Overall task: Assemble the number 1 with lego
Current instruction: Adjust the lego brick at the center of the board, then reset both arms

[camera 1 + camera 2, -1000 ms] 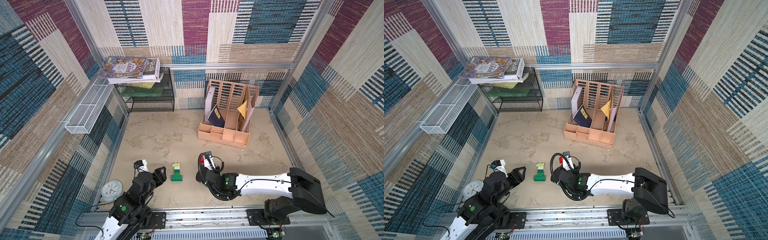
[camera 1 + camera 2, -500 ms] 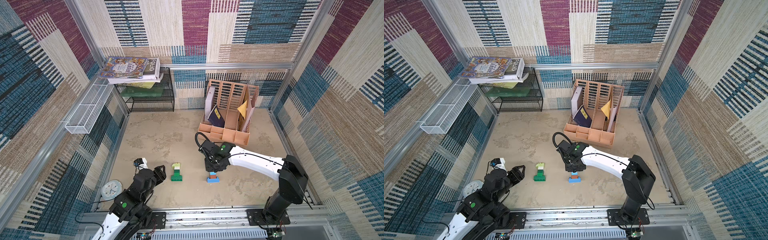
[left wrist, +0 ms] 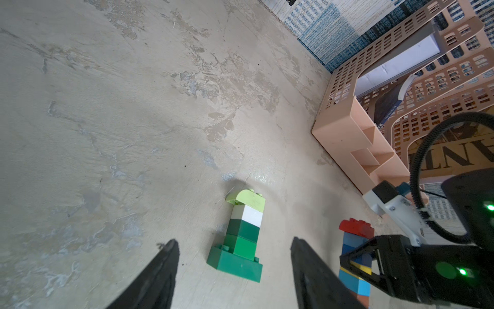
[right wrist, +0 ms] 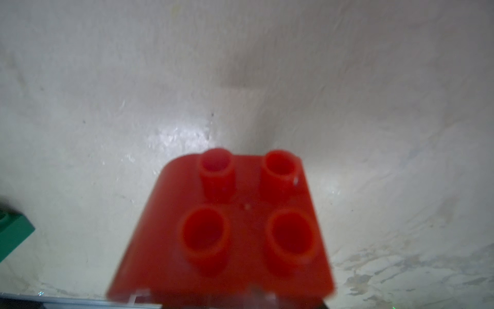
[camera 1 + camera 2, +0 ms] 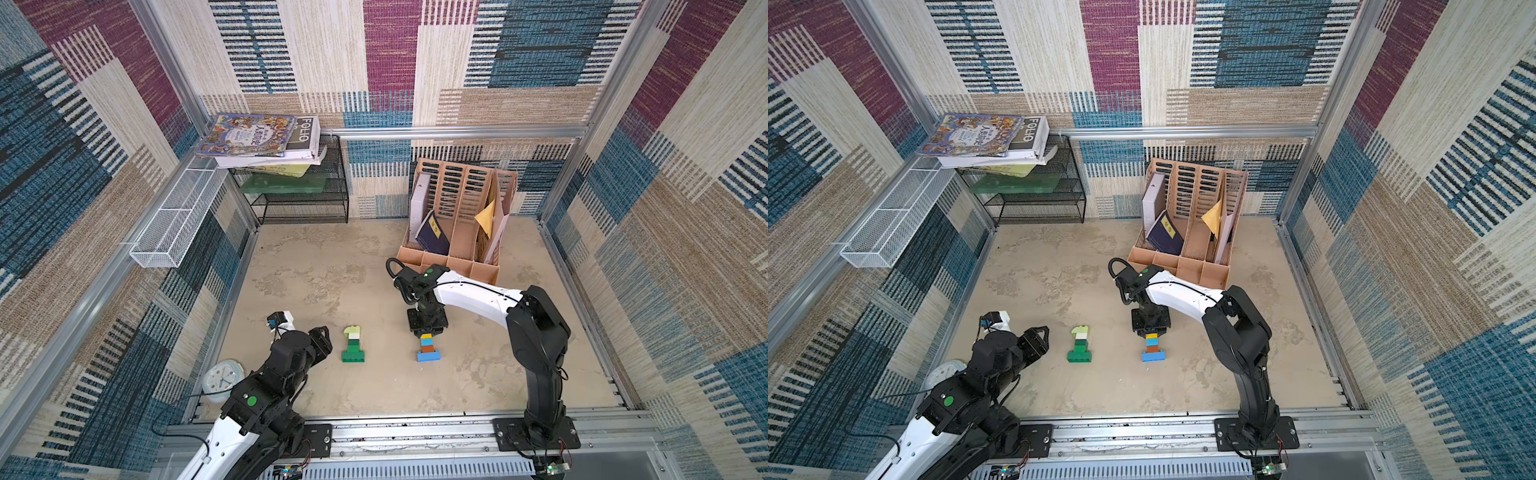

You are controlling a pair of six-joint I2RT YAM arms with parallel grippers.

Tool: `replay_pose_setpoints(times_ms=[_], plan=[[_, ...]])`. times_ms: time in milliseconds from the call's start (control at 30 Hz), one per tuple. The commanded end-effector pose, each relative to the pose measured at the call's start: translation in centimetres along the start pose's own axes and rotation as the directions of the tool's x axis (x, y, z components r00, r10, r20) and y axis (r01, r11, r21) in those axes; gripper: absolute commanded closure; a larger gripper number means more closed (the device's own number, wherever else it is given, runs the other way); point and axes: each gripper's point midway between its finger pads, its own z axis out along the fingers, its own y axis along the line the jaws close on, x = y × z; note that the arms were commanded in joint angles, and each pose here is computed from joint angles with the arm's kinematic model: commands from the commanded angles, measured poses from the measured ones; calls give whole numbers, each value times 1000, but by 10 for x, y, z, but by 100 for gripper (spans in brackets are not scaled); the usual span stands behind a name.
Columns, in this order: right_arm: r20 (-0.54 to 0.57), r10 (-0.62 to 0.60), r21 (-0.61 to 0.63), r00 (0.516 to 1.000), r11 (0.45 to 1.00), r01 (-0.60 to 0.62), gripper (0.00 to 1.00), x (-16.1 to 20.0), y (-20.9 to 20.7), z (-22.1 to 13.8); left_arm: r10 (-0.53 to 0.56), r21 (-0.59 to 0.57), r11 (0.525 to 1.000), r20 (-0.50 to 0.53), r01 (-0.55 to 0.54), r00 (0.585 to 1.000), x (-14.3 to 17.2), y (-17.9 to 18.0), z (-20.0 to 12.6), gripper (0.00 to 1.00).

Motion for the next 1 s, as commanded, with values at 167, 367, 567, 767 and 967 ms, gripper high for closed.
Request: replay_pose_setpoints(times_ms=[167,367,567,767,967], plan=[[-91,-16,-5,996,1000,15,84,1,-5,19,10,-33,999,31,-9,999,-8,3,-1,31],[-114,-12,6,993,1000,12,63,-1,-8,29,0,-47,999,30,2,1000,-7,6,0,31],[-101,-17,-6,995,1000,17,34,-4,-6,27,3,-48,999,28,-1,1000,-7,6,-1,32],[-10,-18,-31,1000,999,17,22,-11,-7,2,11,-53,999,33,-9,999,-9,5,0,31],[310,-9,-84,951,996,37,13,-25,-28,-63,93,-52,995,67,-90,993,-22,-9,9,28]])
